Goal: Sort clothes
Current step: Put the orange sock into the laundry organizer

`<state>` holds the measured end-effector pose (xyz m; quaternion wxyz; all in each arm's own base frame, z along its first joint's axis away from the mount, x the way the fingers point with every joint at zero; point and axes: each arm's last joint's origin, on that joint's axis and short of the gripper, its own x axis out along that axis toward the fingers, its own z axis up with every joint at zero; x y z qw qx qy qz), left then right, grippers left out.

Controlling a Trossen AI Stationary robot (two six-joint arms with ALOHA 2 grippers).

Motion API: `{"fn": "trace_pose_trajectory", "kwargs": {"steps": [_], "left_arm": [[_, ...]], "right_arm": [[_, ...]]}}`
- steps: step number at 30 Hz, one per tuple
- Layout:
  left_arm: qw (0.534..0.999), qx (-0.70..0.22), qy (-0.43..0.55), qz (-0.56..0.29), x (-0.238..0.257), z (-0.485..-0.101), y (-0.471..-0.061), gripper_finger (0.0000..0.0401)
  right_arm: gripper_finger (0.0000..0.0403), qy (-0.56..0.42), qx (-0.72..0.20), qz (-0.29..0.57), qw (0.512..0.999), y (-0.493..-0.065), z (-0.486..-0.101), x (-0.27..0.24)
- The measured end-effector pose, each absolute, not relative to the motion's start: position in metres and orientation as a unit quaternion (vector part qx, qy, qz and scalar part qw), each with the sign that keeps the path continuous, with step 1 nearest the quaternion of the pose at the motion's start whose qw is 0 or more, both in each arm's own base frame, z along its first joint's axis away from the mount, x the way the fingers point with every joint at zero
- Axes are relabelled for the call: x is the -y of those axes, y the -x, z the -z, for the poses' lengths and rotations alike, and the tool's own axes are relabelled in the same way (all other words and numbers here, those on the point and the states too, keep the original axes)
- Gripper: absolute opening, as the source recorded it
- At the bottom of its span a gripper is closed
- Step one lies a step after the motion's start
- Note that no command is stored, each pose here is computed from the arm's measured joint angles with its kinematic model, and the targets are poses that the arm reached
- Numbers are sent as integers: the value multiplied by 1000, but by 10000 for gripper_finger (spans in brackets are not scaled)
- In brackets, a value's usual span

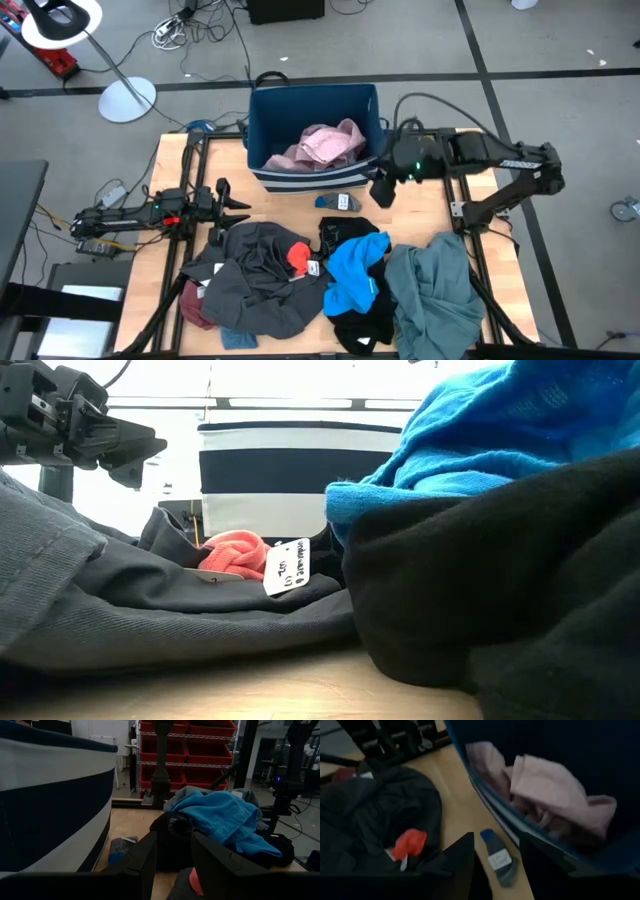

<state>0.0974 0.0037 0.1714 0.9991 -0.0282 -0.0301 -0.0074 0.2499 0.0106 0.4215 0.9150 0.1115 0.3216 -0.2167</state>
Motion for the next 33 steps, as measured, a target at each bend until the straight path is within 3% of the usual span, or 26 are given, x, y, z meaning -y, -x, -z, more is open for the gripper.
{"fn": "trace_pose_trajectory", "kwargs": {"steps": [7,17,25,33], "left_arm": [[997,70,26,9,-4,-179,-97,129],[994,55,91,-18,-5,-191,-95,129],[995,-23,93,-33,-4,-230,-102,129],[987,-151,61,-13,12,-260,-154,129]], "right_arm": [[157,-119,-356,228,898,-252,-380,-46],[154,-171,-394,248,868,-243,-304,-87],[153,-185,-377,268,867,-229,-275,-110],[153,-176,-344,273,881,-221,-275,-124]]}}
